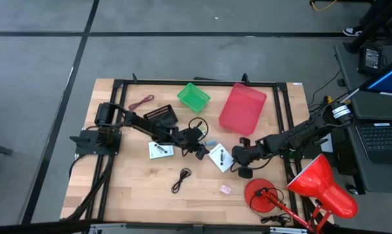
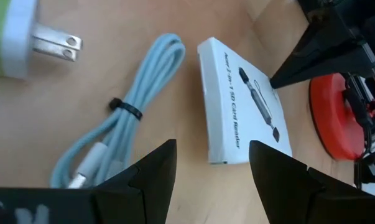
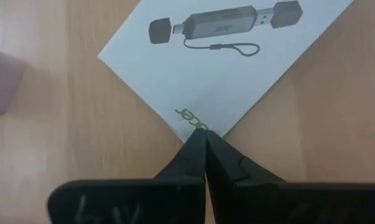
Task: Pick and place items into bin
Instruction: Put the white card reader box into the green bin
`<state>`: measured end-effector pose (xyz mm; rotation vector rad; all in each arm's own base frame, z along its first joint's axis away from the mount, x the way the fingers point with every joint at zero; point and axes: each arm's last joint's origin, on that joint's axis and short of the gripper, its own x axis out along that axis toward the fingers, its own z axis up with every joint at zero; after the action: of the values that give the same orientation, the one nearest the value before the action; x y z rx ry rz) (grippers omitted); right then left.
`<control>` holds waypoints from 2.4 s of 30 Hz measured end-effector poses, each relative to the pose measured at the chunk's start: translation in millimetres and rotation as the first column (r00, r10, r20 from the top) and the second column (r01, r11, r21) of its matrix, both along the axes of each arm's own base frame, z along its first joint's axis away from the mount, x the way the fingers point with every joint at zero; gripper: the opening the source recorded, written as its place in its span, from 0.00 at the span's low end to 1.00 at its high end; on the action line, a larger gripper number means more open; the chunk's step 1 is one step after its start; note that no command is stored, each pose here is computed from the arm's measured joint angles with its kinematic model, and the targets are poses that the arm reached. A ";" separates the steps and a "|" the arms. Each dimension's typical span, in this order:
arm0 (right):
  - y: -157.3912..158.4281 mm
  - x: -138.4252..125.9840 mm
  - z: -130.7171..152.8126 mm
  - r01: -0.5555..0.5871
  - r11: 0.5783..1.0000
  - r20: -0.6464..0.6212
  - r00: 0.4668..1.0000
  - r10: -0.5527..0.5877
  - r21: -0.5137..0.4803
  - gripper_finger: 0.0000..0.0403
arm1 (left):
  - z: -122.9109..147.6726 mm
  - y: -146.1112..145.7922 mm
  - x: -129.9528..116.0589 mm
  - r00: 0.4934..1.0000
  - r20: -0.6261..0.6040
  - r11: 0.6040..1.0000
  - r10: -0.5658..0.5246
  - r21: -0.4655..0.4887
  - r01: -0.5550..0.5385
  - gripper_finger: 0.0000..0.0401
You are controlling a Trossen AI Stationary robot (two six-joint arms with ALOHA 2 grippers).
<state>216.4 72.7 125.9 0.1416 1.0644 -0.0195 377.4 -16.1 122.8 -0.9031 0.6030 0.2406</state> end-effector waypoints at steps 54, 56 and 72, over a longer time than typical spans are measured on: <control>3.7 10.1 -10.7 0.023 1.000 0.036 0.999 -0.023 0.000 0.00 | -11.5 -16.8 33.9 0.994 -0.017 0.991 -0.109 -0.078 0.108 0.49; 3.7 10.1 -10.7 0.025 1.000 0.037 0.999 -0.025 -0.003 0.00 | -11.0 -15.2 33.5 0.994 -0.022 0.992 -0.103 -0.077 0.101 0.48; 4.3 11.4 -10.4 0.025 1.000 0.053 0.998 -0.026 0.008 0.00 | -3.4 -10.2 34.1 0.973 0.019 0.969 -0.229 -0.087 0.230 0.18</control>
<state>227.8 77.0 115.5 0.1612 1.0101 -0.0349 411.4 -26.3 119.5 -0.9104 0.7089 0.0010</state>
